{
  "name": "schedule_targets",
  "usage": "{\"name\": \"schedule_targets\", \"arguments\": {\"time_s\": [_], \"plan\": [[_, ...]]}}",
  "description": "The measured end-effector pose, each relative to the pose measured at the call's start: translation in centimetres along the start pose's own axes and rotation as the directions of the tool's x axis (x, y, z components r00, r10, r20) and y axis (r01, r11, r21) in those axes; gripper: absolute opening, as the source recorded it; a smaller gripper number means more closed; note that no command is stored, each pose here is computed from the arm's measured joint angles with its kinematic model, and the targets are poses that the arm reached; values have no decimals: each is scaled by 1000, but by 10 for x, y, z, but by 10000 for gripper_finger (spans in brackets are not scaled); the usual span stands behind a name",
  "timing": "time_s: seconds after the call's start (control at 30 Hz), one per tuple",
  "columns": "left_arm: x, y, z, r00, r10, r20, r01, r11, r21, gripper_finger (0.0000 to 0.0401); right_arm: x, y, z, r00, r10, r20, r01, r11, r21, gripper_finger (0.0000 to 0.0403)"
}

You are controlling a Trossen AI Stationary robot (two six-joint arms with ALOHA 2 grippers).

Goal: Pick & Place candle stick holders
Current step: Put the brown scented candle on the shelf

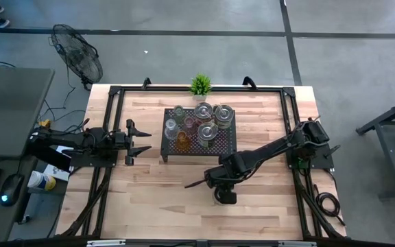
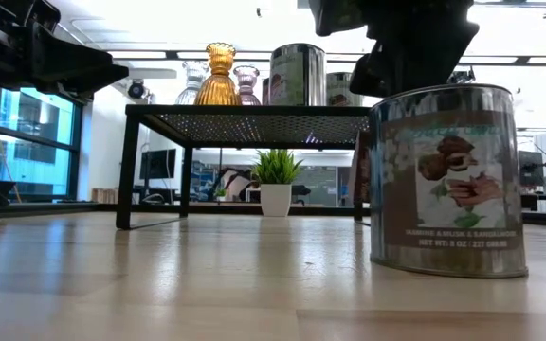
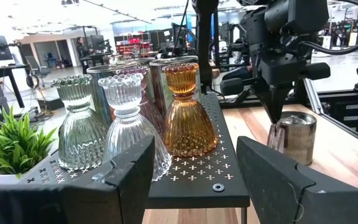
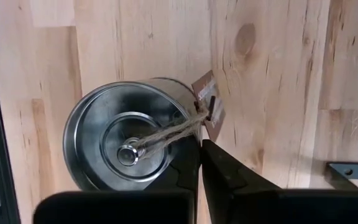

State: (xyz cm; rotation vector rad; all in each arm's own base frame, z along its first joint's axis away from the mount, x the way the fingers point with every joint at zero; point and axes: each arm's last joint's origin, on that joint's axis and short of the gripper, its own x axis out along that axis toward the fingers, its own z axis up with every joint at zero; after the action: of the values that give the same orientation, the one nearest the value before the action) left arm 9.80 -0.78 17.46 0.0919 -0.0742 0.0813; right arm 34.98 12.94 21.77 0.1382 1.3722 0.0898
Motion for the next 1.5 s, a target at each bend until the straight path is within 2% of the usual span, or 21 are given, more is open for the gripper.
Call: {"name": "schedule_targets", "arguments": {"time_s": [0.53, 0.87, 1.2, 1.5], "plan": [[0, 0, 0, 1000, 0, 0, 0, 1000, 0, 222, -20, 11, 6, 998, 51, -22, -50, 999, 18, 0], [0, 0, 0, 1000, 0, 0, 0, 1000, 0, 222, -58, 21, 12, 998, 59, -9, -58, 998, 16, 0], [0, 0, 0, 1000, 0, 0, 0, 1000, 0, 222, -108, 25, 13, 1000, 4, 8, -4, 1000, 26, 0], [0, 0, 0, 1000, 0, 0, 0, 1000, 0, 222, -140, 8, 15, 996, -80, 27, 79, 996, 42, 0]]}}
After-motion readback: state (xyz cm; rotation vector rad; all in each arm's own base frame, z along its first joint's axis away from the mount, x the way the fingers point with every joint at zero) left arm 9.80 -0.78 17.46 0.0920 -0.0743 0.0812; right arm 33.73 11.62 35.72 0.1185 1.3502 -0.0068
